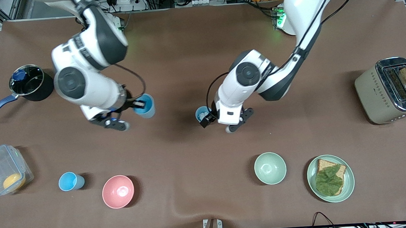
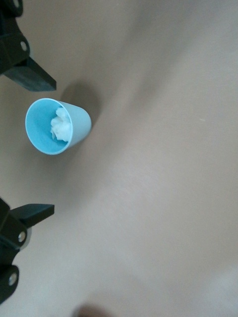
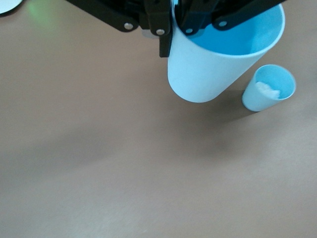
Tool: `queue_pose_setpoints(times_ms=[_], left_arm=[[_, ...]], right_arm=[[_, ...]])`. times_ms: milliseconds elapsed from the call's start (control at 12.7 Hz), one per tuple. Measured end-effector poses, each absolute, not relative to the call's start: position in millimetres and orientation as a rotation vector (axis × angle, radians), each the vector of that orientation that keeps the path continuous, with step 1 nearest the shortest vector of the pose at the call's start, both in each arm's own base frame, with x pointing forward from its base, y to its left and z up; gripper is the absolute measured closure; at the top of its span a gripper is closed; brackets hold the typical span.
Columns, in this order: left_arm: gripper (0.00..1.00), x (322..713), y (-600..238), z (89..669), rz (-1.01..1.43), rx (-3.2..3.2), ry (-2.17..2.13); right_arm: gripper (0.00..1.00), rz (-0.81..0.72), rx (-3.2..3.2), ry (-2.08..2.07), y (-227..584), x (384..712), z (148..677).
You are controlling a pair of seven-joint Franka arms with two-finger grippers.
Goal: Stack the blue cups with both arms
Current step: 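Carry both blue cups toward the table middle with both grippers, then release the tissue cup with the left gripper while the right gripper approaches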
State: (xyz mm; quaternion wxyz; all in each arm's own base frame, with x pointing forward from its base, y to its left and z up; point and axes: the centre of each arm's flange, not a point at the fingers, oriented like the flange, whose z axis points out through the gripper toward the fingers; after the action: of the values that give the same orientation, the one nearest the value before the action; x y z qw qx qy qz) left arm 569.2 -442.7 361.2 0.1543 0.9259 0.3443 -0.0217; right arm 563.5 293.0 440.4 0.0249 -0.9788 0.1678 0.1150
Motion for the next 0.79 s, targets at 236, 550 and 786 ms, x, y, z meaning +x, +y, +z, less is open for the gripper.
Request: queue_pose_setpoints(times_ms=[236, 550, 786], left_arm=[[0.00, 586.3, -415.0, 388.4, -0.008, 2.621, 1.033], [0.00, 607.0, -374.4, 405.9, 0.028, 2.627, 1.061], [0.00, 618.0, -345.6, 418.4, 0.049, 2.657, 1.040]], right_arm=[[0.96, 0.329, -2.989, 0.631, 326.8, 555.7, 424.0], [0.96, 0.312, -2.927, 0.770, 392.0, 543.8, 370.6], [0.96, 0.326, -2.901, 0.853, 422.1, 538.3, 340.1]])
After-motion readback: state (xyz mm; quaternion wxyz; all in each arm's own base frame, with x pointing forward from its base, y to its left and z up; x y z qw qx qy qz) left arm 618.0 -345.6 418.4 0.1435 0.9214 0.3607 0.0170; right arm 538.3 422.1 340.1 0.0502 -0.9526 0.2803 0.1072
